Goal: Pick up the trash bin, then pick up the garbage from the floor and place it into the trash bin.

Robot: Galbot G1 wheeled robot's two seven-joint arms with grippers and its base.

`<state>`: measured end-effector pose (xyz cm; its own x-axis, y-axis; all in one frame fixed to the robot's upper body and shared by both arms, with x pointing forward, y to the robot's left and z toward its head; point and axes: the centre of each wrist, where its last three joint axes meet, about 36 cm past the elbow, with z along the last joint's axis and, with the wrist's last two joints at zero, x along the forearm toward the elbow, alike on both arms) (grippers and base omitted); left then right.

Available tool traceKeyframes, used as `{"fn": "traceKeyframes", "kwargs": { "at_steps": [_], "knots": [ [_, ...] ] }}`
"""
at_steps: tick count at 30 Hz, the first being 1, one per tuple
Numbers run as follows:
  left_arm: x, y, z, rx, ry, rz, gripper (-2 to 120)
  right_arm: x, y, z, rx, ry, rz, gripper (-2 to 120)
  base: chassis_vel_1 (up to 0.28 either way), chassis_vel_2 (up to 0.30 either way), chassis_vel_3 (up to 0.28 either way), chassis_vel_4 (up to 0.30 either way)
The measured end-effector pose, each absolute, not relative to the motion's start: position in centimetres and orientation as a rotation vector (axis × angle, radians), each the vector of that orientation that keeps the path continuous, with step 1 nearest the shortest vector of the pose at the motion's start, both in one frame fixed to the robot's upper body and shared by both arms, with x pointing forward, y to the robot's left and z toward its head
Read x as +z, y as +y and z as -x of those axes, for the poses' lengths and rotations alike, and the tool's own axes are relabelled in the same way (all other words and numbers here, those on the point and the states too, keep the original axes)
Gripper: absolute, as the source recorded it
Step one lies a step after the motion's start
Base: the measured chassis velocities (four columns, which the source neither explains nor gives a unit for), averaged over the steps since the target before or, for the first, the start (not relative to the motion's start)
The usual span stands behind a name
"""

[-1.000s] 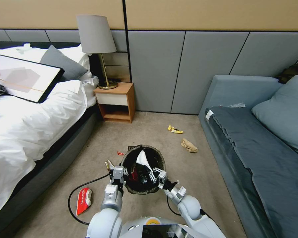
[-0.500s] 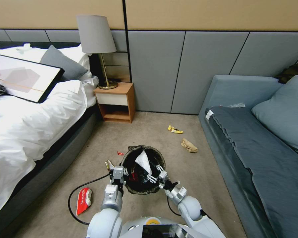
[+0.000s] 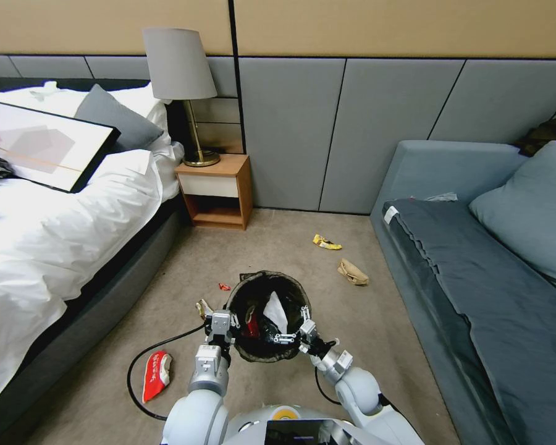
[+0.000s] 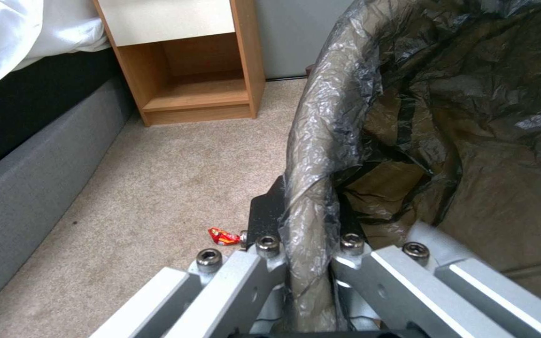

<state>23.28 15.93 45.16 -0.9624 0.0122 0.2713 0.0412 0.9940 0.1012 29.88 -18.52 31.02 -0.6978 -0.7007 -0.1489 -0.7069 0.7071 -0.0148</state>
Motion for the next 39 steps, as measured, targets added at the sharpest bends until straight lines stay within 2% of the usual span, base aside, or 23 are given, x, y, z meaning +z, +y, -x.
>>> {"fn": "traceKeyframes", "kwargs": {
  "at_steps": [10, 17, 26, 33, 39],
  "knots": [
    [45.1, 16.2, -23.4, -0.160, -2.862, 0.028, 0, 32.7, -19.2, -29.6, 0.046, 2.732, 1.072, 100, 0.000, 0.000, 0.000, 0.000],
    [44.5, 16.3, -23.5, -0.164, -2.852, 0.015, 0, 37.1, -19.0, -27.8, 0.042, 2.708, 0.640, 100, 0.000, 0.000, 0.000, 0.000],
    [44.5, 16.3, -23.5, -0.161, -2.851, 0.012, 0, 39.0, -21.0, -25.3, 0.057, 2.678, 0.300, 100, 0.000, 0.000, 0.000, 0.000],
    [44.7, 16.4, -23.5, -0.157, -2.855, 0.005, 0, 35.9, -24.9, -24.1, -0.019, 2.715, 0.109, 100, 0.000, 0.000, 0.000, 0.000],
    [44.7, 16.4, -23.5, -0.154, -2.855, 0.003, 0, 33.2, -26.0, -23.4, -0.030, 2.764, 0.056, 100, 0.000, 0.000, 0.000, 0.000]
  ]
}}
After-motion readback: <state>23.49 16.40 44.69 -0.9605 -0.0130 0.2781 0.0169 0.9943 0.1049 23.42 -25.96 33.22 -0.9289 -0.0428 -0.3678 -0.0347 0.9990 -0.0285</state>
